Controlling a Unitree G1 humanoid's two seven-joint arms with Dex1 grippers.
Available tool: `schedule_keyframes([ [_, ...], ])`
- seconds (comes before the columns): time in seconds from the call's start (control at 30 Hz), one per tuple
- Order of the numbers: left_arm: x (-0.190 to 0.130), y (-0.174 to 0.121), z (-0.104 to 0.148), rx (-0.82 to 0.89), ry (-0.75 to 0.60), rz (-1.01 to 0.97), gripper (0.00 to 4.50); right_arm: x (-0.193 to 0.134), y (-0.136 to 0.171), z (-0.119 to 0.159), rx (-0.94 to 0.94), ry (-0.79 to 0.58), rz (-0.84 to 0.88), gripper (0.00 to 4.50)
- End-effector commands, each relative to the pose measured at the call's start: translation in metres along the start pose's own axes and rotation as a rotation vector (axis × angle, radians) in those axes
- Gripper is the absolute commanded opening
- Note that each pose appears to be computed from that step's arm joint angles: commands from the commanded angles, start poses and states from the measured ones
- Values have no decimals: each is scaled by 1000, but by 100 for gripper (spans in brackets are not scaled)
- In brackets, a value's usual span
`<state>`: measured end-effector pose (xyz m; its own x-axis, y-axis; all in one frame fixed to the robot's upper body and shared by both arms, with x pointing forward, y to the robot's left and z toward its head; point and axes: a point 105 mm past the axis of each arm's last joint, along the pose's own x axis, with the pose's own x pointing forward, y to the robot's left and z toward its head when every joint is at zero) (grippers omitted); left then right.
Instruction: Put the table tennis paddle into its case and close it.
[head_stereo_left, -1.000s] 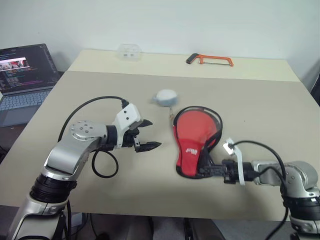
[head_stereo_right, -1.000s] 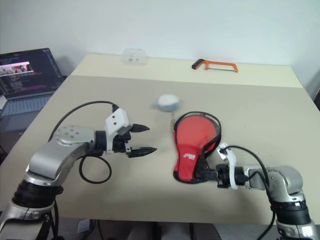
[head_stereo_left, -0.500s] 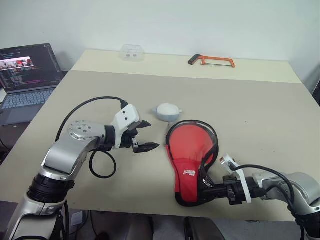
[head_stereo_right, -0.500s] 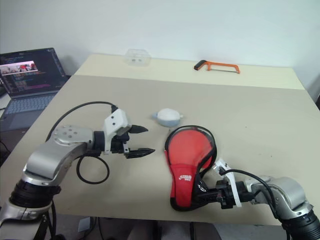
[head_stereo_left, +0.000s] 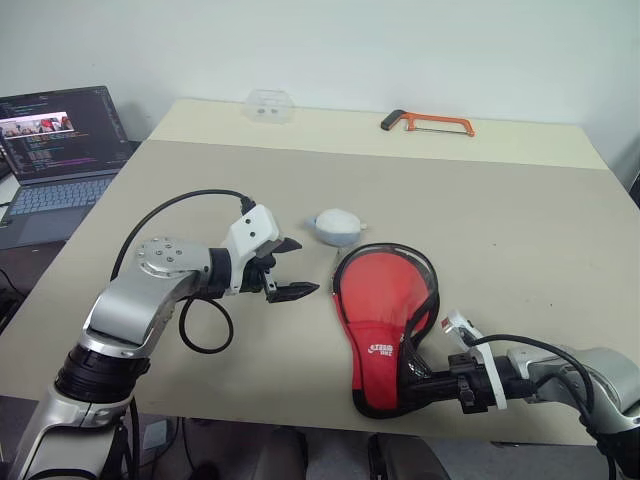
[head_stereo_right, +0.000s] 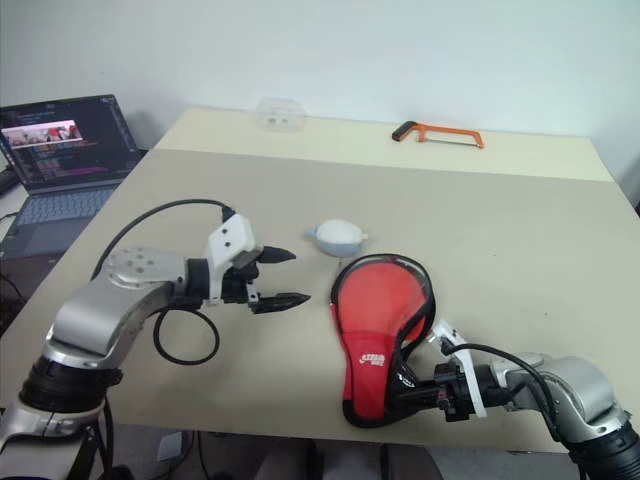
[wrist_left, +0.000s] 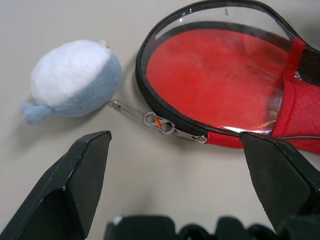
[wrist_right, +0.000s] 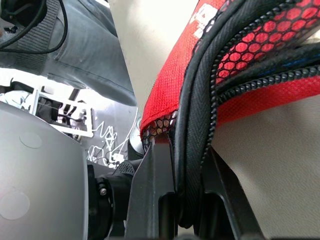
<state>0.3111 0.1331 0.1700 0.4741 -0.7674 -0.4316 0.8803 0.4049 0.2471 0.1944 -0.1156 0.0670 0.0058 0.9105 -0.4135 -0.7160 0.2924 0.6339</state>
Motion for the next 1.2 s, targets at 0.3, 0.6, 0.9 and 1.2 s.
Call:
schedule_keyframes([
  [0.3,1,9,9,47,-37,34,450,-24,25,11,-107,54,61,368],
  [0.6,-5,26,8,47,-55,94,450,-112,1,17,-505,412,-288,446],
  [0.9,10,53,33,86,-126,158,450,-51,11,152,-847,-232,-390,446],
  [1.2,44,74,41,87,-141,143,450,22,-30,132,-688,-382,-473,446],
])
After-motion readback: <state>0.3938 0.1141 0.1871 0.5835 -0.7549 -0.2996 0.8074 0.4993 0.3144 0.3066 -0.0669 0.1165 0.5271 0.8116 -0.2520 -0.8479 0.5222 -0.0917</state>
